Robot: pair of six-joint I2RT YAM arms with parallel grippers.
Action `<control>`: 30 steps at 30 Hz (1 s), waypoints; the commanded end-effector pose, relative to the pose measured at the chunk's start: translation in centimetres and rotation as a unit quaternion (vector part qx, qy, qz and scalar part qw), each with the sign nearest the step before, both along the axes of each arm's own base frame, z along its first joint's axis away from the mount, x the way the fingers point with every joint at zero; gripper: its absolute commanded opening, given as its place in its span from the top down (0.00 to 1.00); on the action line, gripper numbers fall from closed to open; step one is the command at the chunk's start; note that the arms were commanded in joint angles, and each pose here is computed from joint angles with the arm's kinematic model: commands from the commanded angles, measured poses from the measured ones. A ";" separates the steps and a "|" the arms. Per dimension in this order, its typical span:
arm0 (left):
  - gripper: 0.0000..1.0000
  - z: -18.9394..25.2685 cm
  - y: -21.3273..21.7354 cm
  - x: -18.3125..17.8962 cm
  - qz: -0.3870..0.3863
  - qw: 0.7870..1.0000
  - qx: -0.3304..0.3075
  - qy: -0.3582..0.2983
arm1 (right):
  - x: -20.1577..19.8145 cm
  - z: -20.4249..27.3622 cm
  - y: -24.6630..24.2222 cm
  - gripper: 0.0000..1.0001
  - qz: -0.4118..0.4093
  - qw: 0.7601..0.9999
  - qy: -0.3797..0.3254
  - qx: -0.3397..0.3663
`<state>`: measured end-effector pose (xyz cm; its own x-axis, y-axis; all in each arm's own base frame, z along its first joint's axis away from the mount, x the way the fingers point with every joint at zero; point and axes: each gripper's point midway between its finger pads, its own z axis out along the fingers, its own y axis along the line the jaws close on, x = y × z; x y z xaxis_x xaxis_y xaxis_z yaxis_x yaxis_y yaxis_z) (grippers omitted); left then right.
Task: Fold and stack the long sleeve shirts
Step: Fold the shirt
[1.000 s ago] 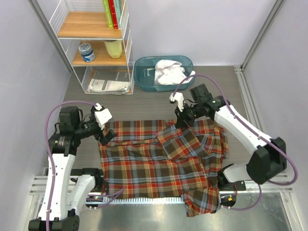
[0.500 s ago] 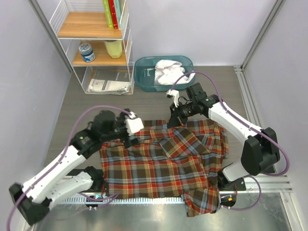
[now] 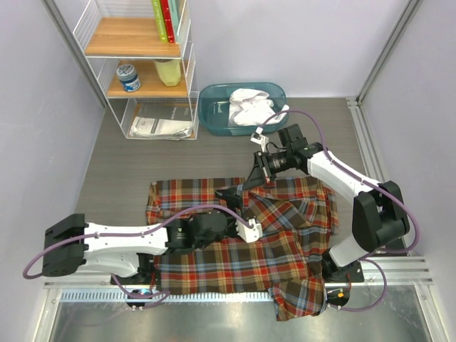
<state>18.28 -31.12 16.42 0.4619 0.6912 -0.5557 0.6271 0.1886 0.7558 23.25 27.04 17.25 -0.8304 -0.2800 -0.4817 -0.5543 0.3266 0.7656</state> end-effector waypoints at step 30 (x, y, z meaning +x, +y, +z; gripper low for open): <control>1.00 6.6 2.7 -4.8 -0.133 0.974 0.011 0.184 | 2.0 4.8 -8.8 0.31 -0.034 0.996 -0.082 -0.004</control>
